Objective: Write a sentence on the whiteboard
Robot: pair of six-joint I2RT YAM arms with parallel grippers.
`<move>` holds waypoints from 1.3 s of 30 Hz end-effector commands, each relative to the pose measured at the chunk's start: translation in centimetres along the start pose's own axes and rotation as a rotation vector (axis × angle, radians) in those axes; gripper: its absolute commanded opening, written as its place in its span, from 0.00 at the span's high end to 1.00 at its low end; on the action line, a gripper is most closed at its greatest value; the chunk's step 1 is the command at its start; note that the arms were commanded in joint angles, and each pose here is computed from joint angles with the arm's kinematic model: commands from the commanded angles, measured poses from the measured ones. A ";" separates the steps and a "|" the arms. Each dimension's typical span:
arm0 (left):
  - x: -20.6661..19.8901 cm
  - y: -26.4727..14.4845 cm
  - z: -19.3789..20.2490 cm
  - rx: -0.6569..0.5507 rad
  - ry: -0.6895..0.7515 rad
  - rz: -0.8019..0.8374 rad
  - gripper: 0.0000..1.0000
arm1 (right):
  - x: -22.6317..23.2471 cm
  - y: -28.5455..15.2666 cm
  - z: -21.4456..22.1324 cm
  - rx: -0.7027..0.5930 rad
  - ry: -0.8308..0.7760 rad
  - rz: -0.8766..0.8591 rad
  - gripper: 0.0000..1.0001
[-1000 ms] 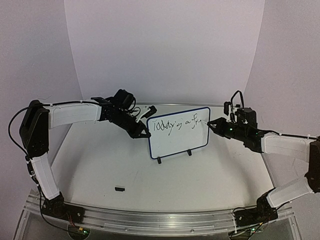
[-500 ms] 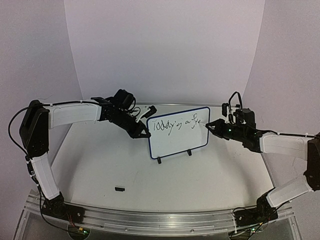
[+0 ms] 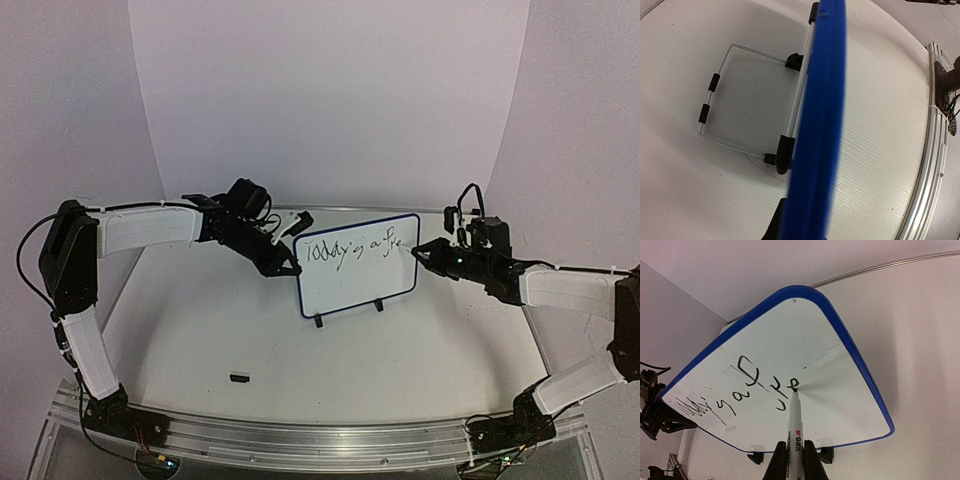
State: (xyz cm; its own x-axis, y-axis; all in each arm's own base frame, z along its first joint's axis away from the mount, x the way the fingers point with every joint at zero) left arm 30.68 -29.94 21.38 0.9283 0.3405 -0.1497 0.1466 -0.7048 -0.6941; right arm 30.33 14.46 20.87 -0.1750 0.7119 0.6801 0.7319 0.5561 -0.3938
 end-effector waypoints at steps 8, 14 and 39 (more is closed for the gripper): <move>0.3 -0.2 -0.5 0.012 0.033 -0.039 1.00 | 0.3 -1.7 -1.1 -0.097 -0.028 0.032 1.00; 0.3 -0.1 -0.4 0.015 0.029 -0.037 1.00 | 1.2 -3.7 -1.4 -0.130 -0.047 0.011 1.00; 0.3 -0.1 -0.4 0.016 0.031 -0.038 1.00 | 0.8 -1.9 -2.7 -0.094 -0.066 -0.047 1.00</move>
State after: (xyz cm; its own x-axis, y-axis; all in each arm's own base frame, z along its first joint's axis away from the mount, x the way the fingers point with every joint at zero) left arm 30.66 -29.96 21.38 0.9286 0.3399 -0.1487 0.1467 -0.7045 -0.6944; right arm 29.19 12.54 21.49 -0.1864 0.7306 0.6568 0.7452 0.5408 -0.3902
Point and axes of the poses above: each gripper's point midway between its finger pads, its own y axis out along the fingers, its own x axis along the line the jaws close on, z = x × y, the point moved 9 cm from there along -y, back along the fingers, and after that the axes turned 8 degrees about y, right-handed, at the moved point
